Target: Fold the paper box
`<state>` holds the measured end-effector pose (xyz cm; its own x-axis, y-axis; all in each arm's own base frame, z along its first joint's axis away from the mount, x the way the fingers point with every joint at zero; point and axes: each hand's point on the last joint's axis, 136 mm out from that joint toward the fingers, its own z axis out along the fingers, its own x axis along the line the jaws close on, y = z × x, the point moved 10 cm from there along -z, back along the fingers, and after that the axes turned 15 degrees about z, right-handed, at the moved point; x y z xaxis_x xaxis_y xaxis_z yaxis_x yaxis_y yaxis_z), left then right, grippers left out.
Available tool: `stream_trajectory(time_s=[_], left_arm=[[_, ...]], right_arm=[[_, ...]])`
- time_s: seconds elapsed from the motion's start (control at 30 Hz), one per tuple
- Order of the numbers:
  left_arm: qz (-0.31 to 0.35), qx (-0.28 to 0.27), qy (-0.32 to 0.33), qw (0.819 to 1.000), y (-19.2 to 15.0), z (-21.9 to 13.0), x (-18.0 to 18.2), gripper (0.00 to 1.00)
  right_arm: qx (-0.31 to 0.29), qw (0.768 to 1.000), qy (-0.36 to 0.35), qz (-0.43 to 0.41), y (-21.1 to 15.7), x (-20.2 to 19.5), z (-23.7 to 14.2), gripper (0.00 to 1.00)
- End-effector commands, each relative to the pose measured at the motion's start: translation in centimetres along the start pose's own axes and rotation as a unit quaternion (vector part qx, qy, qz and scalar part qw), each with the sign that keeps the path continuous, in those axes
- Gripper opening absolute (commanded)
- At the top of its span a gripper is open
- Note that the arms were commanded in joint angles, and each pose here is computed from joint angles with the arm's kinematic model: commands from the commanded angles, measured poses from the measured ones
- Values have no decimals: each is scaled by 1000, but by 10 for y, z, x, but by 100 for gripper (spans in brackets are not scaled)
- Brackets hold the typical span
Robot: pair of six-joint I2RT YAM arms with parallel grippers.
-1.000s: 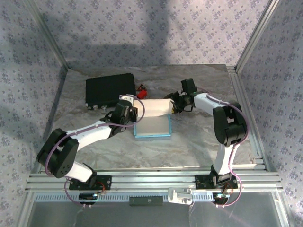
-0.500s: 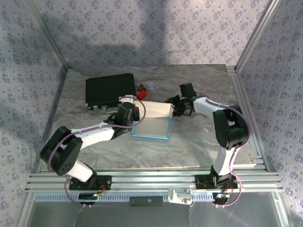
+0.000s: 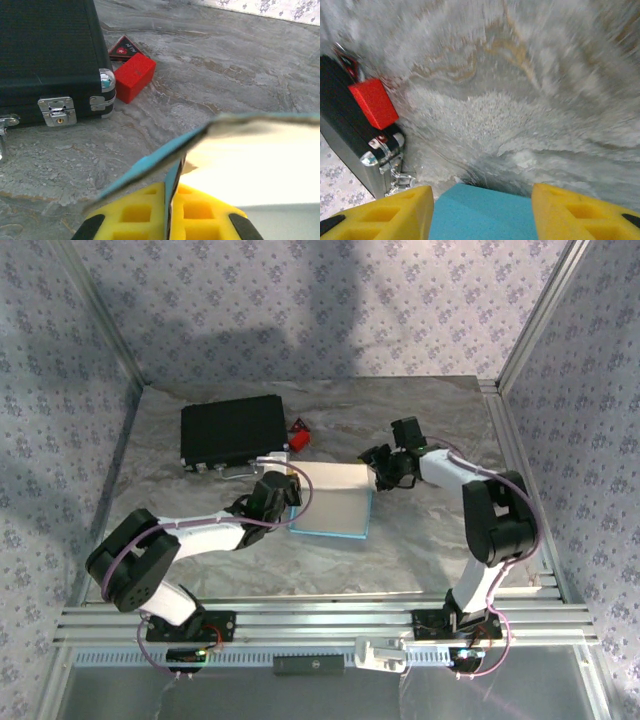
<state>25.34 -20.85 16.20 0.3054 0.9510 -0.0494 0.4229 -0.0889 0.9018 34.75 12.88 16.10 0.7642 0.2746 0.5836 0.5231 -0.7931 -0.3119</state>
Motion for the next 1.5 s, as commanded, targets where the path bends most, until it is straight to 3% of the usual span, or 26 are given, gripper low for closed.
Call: stream_trajectory(time_s=[0.0,0.1,0.4,0.47,0.6,0.9,1.07,1.27,1.47], left_arm=[[28,8,8,1000,5,-7,1,0],[40,5,1,999,13,-7,-1,0],[53,13,1,999,19,-6,-5,0],[55,11,2,998,21,-7,-4,0],[71,17,5,997,23,-11,-2,0],[137,86,-134,978,42,-20,31,0],[171,138,-152,964,44,-20,61,0],[169,156,-145,962,42,-9,72,0],[178,170,-132,960,35,-1,74,0]], right_arm=[[-40,999,-10,-20,12,-7,-36,58],[-42,999,17,-19,20,-6,-56,60],[-28,997,67,-33,43,27,-58,43],[-37,993,91,-71,49,48,-62,34],[-54,977,71,-193,51,82,-62,30],[-64,924,62,-372,33,76,-52,26],[-84,860,34,-503,7,60,-26,20],[-150,788,141,-580,2,14,-18,23],[-135,802,102,-573,11,23,-2,25]])
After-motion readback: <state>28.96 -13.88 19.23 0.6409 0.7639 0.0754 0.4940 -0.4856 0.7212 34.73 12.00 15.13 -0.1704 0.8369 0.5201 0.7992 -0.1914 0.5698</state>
